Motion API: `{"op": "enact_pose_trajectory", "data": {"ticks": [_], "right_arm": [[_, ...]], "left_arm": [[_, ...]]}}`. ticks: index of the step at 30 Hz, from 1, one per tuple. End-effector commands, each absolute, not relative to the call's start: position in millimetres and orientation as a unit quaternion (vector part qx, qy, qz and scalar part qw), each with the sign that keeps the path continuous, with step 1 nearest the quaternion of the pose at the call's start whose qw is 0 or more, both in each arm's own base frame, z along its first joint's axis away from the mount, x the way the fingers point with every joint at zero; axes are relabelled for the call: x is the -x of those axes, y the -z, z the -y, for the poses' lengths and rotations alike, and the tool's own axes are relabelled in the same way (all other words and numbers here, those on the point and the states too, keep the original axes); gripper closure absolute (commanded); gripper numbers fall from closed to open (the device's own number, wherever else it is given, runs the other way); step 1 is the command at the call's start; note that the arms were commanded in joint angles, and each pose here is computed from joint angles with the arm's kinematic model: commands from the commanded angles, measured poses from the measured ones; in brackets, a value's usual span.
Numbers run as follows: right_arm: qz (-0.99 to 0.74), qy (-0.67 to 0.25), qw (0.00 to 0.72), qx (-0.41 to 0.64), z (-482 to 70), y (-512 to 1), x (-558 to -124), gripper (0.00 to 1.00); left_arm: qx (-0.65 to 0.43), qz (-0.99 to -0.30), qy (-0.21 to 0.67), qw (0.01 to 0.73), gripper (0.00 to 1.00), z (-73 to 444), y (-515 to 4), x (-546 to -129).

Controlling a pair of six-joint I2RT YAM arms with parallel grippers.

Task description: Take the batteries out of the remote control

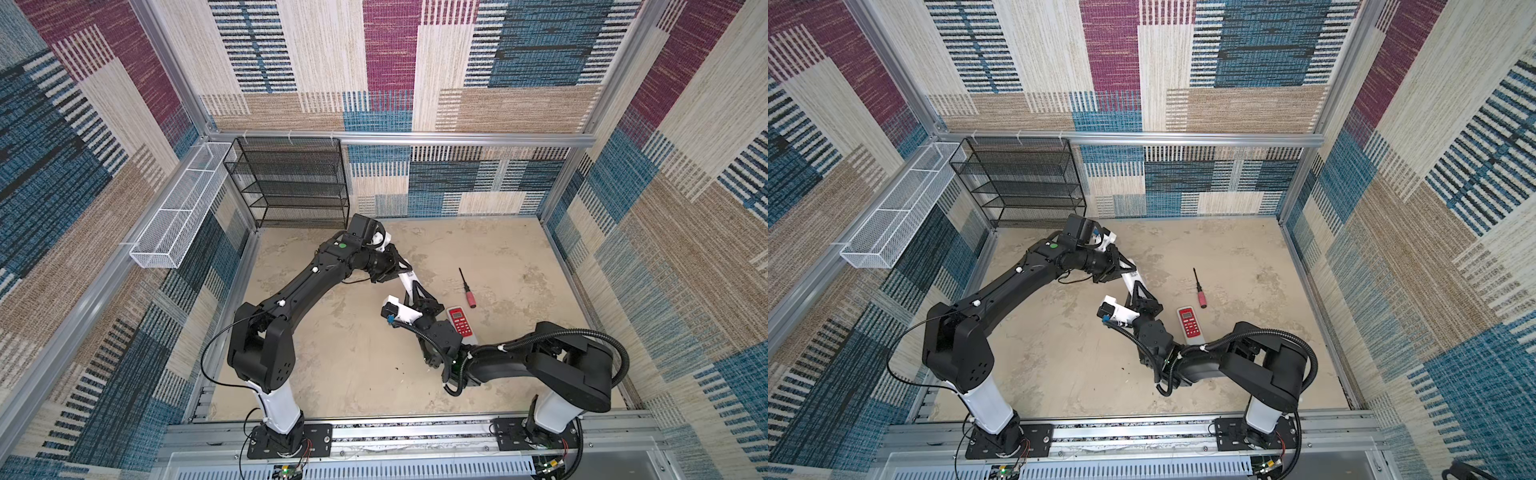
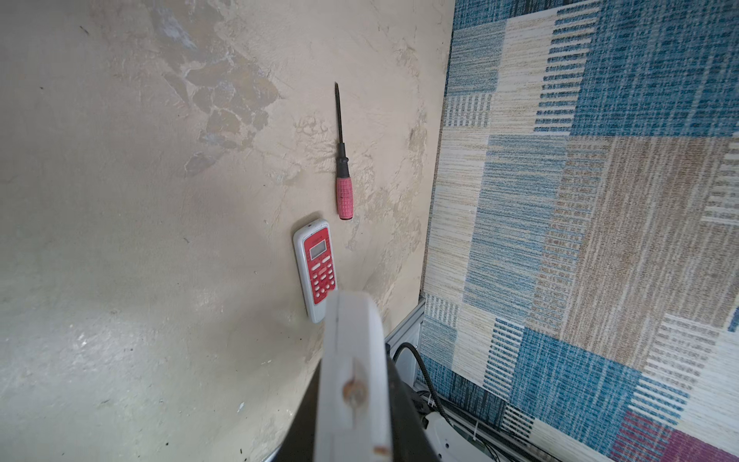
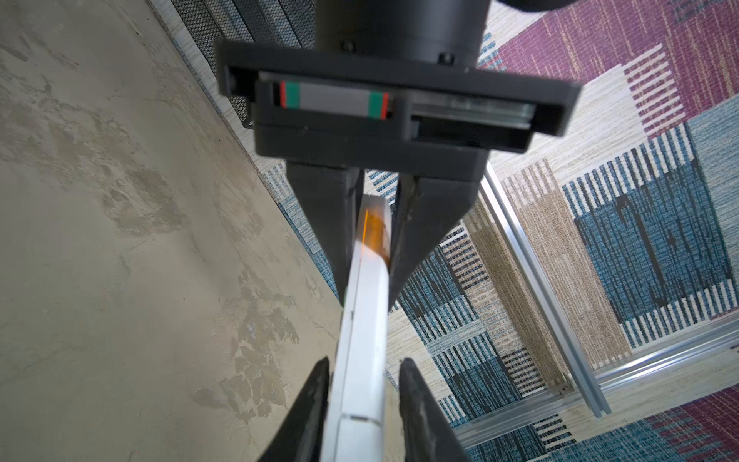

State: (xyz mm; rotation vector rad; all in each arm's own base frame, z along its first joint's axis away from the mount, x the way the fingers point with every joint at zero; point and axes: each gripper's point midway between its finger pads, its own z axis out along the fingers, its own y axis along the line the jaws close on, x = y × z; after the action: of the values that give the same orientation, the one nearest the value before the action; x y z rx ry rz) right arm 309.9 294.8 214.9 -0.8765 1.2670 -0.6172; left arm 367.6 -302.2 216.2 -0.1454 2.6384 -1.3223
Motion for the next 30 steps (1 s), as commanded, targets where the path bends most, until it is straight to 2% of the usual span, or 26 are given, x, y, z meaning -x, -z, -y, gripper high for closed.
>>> {"op": "enact_pose_trajectory", "data": {"ticks": [1,5,8,12,15,19,25,30], "right_arm": [[-0.579,0.224,0.687,0.378,-301.5,-224.7,-307.7,0.58],[-0.61,0.156,0.674,0.386,-308.7,-220.5,-301.4,0.43],[-0.637,0.068,0.65,0.41,-322.2,-213.6,-287.6,0.33],[-0.659,-0.067,0.627,0.409,-335.1,-221.8,-261.0,0.29],[-0.672,-0.122,0.623,0.381,-333.0,-232.1,-252.3,0.25],[-0.728,-0.147,0.601,0.295,-312.4,-234.4,-271.3,0.22],[-0.755,-0.26,0.566,0.205,-283.5,-253.1,-284.9,0.19],[-0.782,-0.311,0.523,0.135,-261.5,-259.8,-311.5,0.15]], "left_arm": [[0.052,-0.872,0.47,0.123,1.0,300.9,-227.8,-378.0],[0.061,-0.856,0.488,0.157,1.0,292.5,-239.0,-389.2],[0.069,-0.847,0.492,0.188,1.0,282.9,-245.6,-398.9],[0.094,-0.835,0.496,0.219,1.0,265.2,-247.7,-413.0],[0.111,-0.82,0.506,0.241,1.0,254.5,-249.3,-420.5],[0.113,-0.809,0.514,0.26,1.0,246.3,-250.4,-418.6],[0.098,-0.796,0.503,0.321,1.0,232.9,-259.8,-409.2],[0.087,-0.77,0.511,0.372,1.0,222.4,-275.6,-396.8]]}}
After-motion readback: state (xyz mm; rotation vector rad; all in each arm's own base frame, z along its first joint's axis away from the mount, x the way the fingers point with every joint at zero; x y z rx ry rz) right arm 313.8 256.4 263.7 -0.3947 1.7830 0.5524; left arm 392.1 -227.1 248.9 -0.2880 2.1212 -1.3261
